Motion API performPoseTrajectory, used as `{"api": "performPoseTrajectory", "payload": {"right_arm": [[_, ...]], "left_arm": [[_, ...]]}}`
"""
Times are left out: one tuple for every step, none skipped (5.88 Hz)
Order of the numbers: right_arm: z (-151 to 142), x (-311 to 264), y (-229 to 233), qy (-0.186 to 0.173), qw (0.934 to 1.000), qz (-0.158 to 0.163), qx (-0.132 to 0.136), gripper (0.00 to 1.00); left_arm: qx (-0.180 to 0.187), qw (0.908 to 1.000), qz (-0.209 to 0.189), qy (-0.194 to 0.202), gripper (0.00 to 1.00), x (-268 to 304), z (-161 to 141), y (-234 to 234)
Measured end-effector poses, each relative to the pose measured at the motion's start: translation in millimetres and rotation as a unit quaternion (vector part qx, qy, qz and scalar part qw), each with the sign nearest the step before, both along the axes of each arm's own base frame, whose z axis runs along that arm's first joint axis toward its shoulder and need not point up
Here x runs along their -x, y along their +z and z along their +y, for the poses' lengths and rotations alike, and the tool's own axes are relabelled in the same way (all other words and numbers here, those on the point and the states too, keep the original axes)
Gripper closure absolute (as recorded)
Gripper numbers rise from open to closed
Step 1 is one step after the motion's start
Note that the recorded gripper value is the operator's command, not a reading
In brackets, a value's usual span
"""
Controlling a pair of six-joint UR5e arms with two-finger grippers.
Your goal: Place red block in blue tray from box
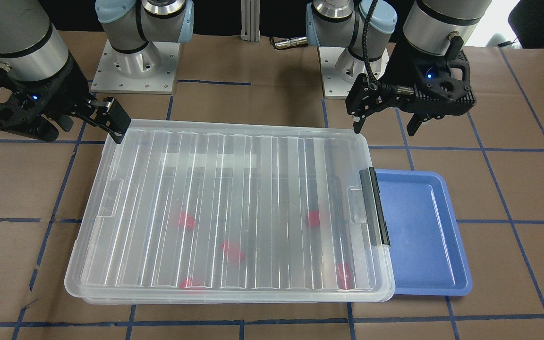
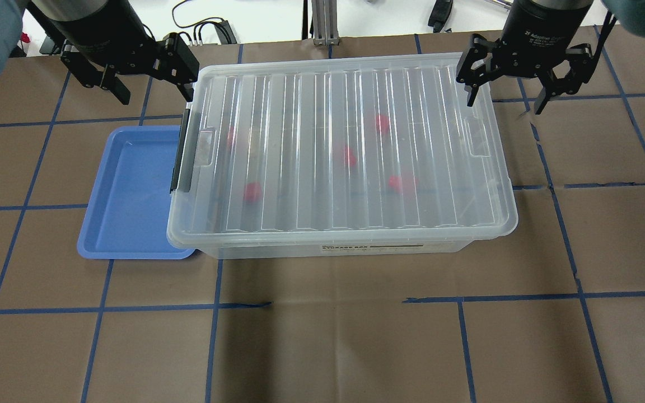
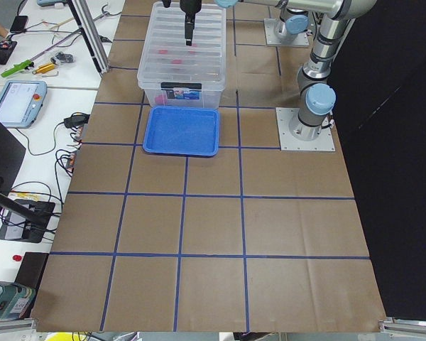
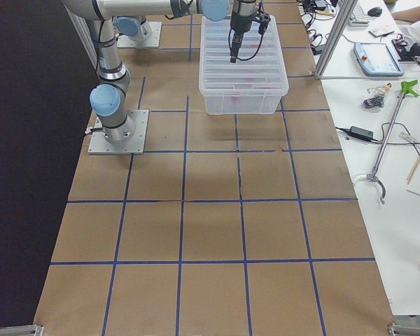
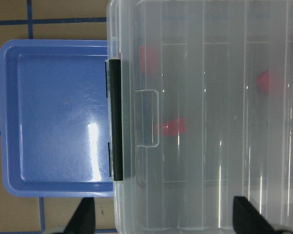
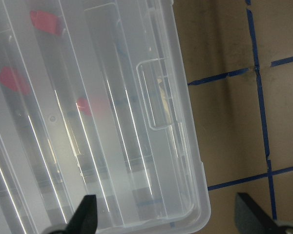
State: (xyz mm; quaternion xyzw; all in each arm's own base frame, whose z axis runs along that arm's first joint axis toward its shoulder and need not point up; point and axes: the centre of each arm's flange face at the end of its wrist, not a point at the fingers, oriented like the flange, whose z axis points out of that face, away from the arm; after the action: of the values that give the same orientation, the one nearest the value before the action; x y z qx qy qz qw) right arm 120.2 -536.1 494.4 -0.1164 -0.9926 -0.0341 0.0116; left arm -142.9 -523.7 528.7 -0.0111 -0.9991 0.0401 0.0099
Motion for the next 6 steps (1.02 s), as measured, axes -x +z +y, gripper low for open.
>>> {"api": "performPoseTrajectory", "payload": {"right_arm": [[-0.1,-0.3,0.2,0.000,1.0000,0.000,0.001,0.00],[-0.3,-0.4,0.6,0.000,1.0000,-0.001,0.002,0.00],[-0.4,-0.5,0.9,0.007,1.0000,-0.002,0.002,0.00],[-1.7,-0.4,-0.5,0.028,0.9996,-0.002,0.002,0.00],[-3.6,1.2,-3.4,0.053,0.9986,-0.003,0.001,0.00],[-4.0,5.5,-12.4,0.072,0.9974,-0.002,-0.007,0.00]], "left_arm": [[0.000,1.0000,0.000,0.000,0.02,-0.2,0.2,0.4],[0.000,1.0000,0.000,0.000,0.02,-0.3,0.2,0.4],[0.000,1.0000,0.000,0.000,0.02,-0.3,0.1,0.2],[0.000,1.0000,0.000,0.000,0.02,-0.1,0.1,0.1],[0.000,1.0000,0.000,0.000,0.02,0.3,0.1,0.1],[0.000,1.0000,0.000,0.000,0.02,0.4,0.2,0.1]]}}
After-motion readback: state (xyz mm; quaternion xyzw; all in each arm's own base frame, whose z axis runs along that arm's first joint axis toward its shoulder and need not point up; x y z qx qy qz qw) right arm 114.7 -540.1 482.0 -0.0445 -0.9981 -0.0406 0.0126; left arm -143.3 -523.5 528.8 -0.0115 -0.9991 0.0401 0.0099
